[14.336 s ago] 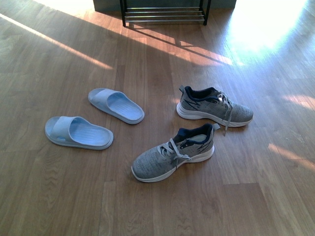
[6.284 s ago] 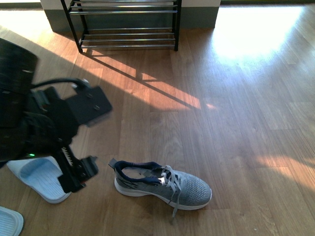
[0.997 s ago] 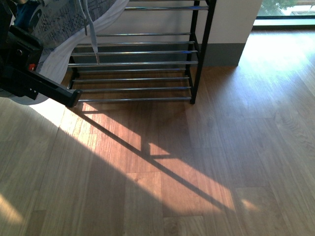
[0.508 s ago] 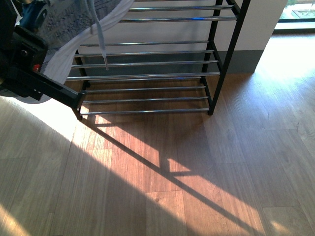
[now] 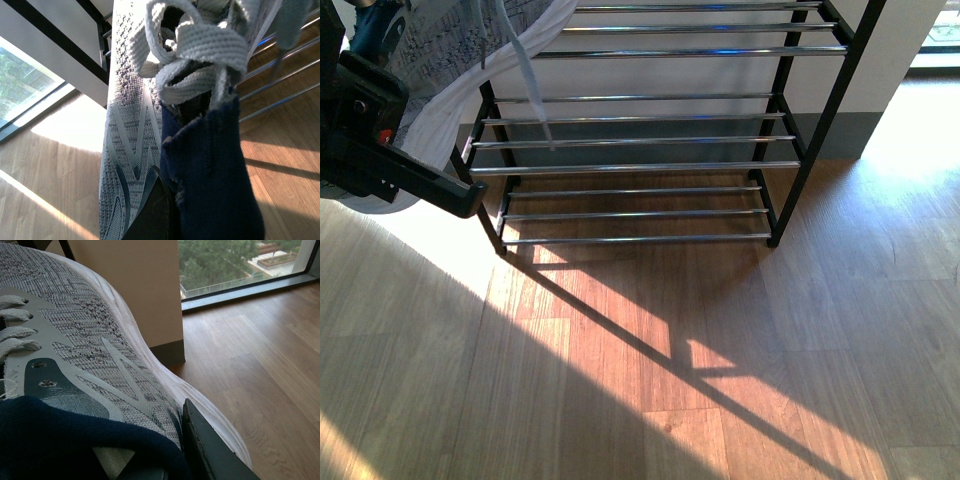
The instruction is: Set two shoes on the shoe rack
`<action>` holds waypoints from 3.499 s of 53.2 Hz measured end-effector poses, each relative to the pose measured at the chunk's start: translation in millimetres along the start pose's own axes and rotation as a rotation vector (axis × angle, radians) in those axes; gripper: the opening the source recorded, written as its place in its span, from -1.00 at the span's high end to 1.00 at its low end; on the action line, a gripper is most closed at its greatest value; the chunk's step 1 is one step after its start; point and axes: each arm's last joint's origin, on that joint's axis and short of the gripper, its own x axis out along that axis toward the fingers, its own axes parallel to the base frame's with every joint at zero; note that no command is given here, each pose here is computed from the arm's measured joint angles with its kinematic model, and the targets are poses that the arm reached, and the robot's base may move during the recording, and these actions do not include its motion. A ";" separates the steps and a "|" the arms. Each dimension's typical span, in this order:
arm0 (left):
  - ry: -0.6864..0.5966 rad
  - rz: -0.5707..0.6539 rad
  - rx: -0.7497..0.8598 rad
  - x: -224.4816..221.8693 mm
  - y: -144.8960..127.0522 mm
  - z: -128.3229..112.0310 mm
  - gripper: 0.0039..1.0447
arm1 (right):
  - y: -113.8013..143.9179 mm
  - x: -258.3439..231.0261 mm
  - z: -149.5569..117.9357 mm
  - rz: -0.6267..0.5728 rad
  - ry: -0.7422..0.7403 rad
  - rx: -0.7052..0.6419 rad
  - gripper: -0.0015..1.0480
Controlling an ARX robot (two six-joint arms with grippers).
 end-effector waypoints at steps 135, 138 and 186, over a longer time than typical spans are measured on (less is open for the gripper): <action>0.002 0.003 0.000 0.1 0.5 -0.4 0.96 | 195.2 254.1 -65.9 0.020 0.634 0.165 0.92; 0.002 0.003 0.000 0.1 0.5 -0.4 0.96 | 191.4 263.8 -65.1 0.002 0.628 0.166 0.92; 0.002 0.004 0.000 0.1 0.5 -0.4 0.96 | 163.8 286.9 -42.3 -0.053 0.532 0.255 -0.14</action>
